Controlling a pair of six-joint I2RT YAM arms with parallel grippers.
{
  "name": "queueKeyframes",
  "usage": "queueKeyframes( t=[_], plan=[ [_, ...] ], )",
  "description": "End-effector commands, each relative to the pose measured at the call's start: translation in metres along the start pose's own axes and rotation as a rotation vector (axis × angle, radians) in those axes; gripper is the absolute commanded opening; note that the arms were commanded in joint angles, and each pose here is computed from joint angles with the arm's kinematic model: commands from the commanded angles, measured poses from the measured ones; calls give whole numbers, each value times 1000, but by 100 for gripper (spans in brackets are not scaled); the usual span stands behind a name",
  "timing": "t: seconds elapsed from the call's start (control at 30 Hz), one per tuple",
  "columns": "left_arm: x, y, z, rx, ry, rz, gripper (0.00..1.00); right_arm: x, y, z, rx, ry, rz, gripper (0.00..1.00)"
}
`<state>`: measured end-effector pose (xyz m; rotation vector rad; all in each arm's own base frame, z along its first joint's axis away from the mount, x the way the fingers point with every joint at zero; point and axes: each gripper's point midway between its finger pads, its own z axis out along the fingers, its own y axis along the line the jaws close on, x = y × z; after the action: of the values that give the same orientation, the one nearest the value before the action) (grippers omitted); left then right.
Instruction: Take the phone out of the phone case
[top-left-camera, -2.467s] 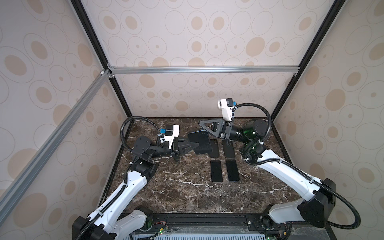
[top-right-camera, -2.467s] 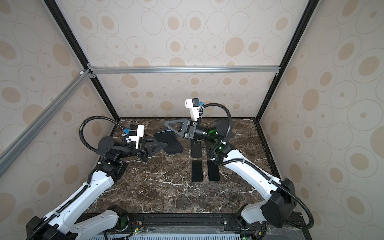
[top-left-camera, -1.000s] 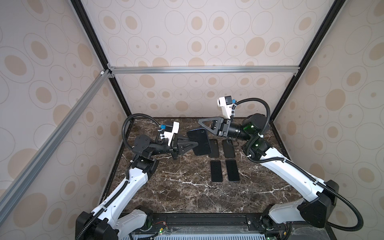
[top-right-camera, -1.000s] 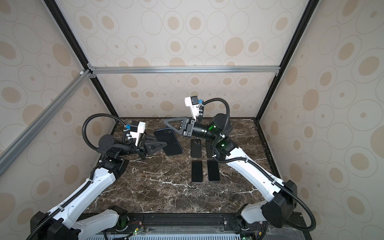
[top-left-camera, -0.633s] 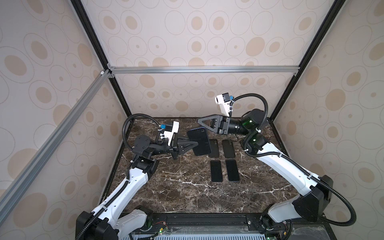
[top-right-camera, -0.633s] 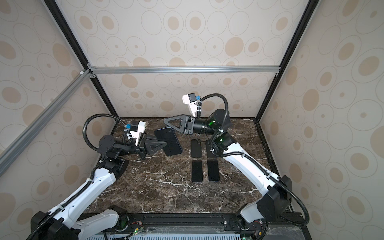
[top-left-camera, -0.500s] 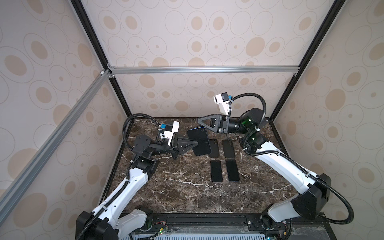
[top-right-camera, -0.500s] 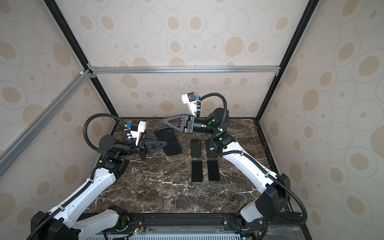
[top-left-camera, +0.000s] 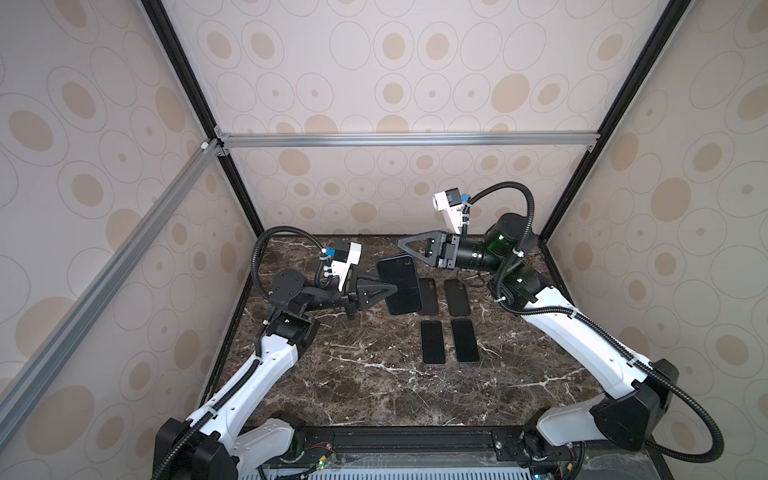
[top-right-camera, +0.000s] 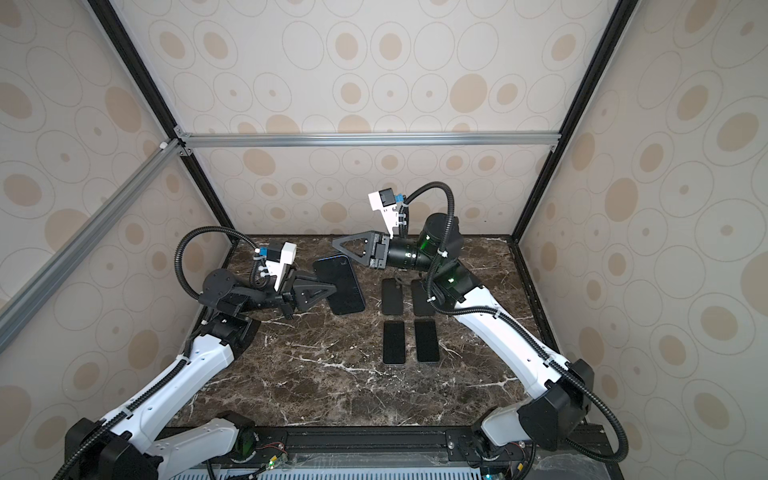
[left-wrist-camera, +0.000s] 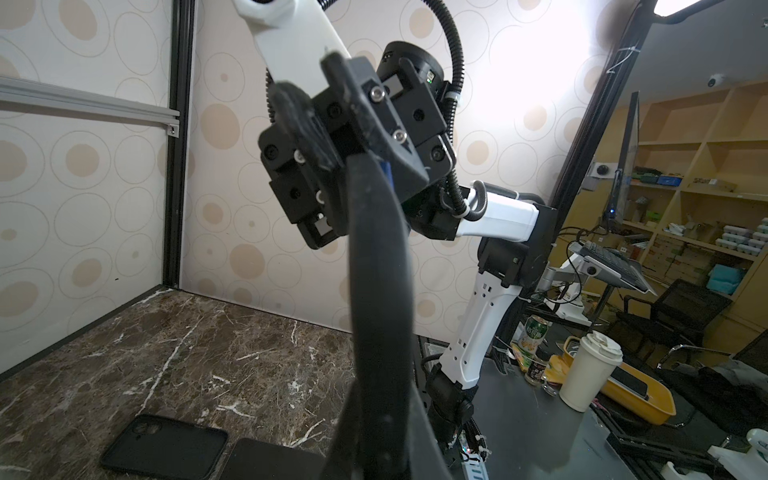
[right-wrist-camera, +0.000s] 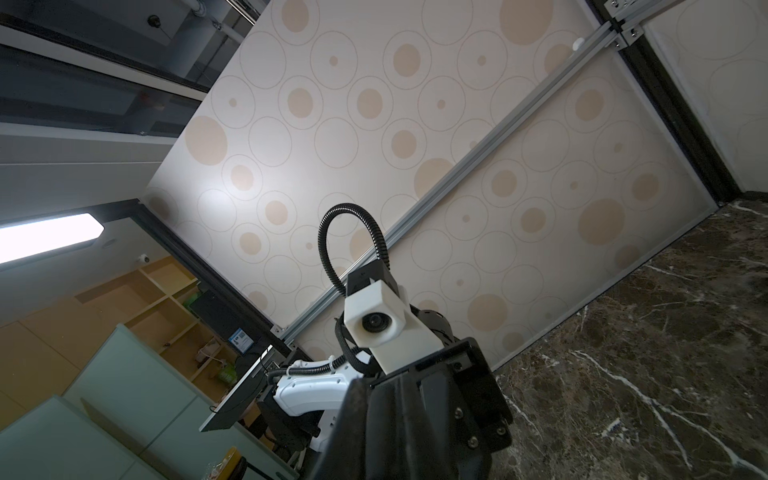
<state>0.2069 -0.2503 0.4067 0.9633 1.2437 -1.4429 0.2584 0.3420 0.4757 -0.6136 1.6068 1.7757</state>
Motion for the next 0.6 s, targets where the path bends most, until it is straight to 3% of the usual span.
queueKeyframes(
  t=[0.0, 0.17, 0.3, 0.5, 0.57],
  plan=[
    [-52, -75, -3, 168, -104, 410, 0, 41, -89, 6, 196, 78, 223, 0],
    [-53, -75, -3, 169, -102, 412, 0, 34, -83, 15, 94, 45, 302, 0],
    [-51, -73, -3, 159, -101, 410, 0, 30, -80, 14, 88, 20, 313, 0],
    [-52, -63, -3, 98, -109, 385, 0, 19, -76, -14, 225, -42, 138, 0],
    [-51, -55, -3, 57, -111, 373, 0, 12, -72, -30, 283, -84, 55, 8]
  ],
)
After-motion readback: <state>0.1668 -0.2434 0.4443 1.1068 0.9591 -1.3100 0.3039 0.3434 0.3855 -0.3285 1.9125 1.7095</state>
